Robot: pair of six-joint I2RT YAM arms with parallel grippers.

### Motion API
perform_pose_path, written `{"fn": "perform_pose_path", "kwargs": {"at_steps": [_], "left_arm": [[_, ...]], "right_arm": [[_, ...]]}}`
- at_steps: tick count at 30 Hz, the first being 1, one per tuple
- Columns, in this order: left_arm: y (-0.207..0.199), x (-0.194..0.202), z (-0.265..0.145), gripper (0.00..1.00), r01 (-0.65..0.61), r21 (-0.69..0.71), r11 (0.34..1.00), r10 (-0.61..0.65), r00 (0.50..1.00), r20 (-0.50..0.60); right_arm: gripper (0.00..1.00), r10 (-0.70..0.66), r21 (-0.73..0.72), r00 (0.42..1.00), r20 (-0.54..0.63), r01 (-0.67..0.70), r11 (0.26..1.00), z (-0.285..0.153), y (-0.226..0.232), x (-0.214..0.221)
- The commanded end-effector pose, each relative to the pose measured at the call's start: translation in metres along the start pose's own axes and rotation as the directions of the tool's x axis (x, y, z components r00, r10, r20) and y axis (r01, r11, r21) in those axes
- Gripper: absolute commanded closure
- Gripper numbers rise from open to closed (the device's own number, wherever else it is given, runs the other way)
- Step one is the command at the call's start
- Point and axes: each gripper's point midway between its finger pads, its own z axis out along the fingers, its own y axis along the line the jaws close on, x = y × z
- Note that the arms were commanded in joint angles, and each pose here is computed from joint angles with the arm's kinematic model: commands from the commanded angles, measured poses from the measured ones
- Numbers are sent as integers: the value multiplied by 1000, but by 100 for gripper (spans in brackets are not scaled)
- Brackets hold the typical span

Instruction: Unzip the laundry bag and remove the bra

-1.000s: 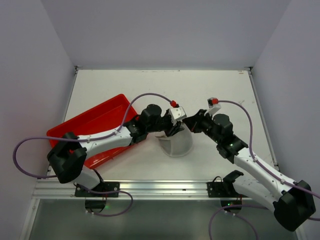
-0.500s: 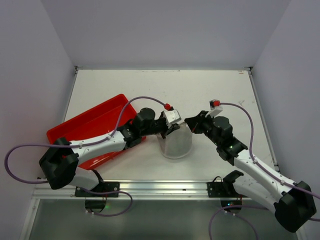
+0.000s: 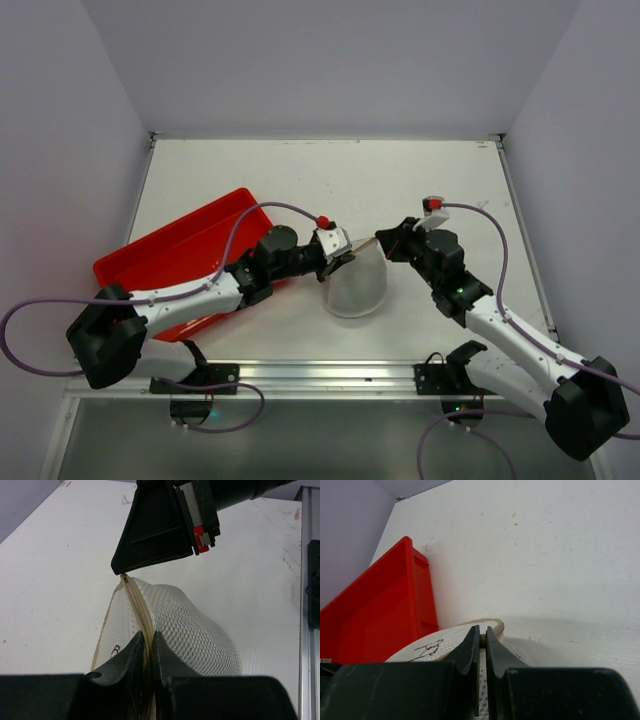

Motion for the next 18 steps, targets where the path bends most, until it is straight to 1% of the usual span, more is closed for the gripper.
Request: {"fn": "perform_pose_path", "kwargs": {"at_steps": [1, 2, 3, 5, 6, 7, 8, 10, 11, 13, 15, 16, 17, 18], "left_arm": [[14, -17, 7, 84, -40, -42, 998, 42, 998, 39], [21, -12, 10, 83, -33, -60, 998, 35, 999, 29], [30, -17, 12, 82, -36, -68, 997, 40, 998, 55], [33, -12, 18, 79, -42, -45, 998, 44, 997, 56], [41, -15, 21, 77, -62, -56, 997, 65, 996, 56], [44, -13, 24, 76, -70, -60, 996, 73, 997, 40], [49, -5, 30, 72, -78, -70, 994, 79, 997, 9], [66, -8, 34, 70, -86, -117, 989, 87, 996, 0], [73, -5, 36, 66, -72, -139, 988, 72, 997, -5], [88, -6, 32, 57, -46, -170, 984, 49, 999, 15], [90, -7, 26, 48, -20, -166, 986, 26, 999, 36], [85, -17, 21, 44, -25, -155, 988, 35, 997, 62], [79, -15, 17, 26, -14, -138, 990, 23, 998, 66], [75, -21, 14, 12, -11, -124, 992, 22, 996, 86]], "right_arm": [[100, -53, 88, 986, 160, 40, 995, 4, -12, -48], [100, -56, 80, 983, 177, 43, 996, 4, -8, -56], [100, -55, 77, 981, 184, 41, 996, 4, -6, -60], [100, -48, 65, 979, 196, 36, 997, 5, -2, -65], [100, -45, 51, 977, 210, 35, 998, 7, 2, -69], [100, -47, 56, 978, 205, 36, 998, 11, 0, -67], [100, -50, 60, 977, 206, 39, 997, 12, 0, -68], [100, -48, 69, 978, 205, 35, 997, 16, -2, -67], [100, -38, 64, 979, 199, 26, 998, 17, -4, -62], [100, -22, 33, 980, 198, 15, 999, 18, -1, -57], [100, -2, 17, 982, 187, -1, 1000, 18, -3, -49], [100, 1, 9, 984, 180, -2, 1000, 17, -4, -43], [100, 4, -4, 984, 176, -4, 1000, 16, -2, -42], [100, 11, -14, 985, 171, -8, 1000, 16, -1, -39]]}}
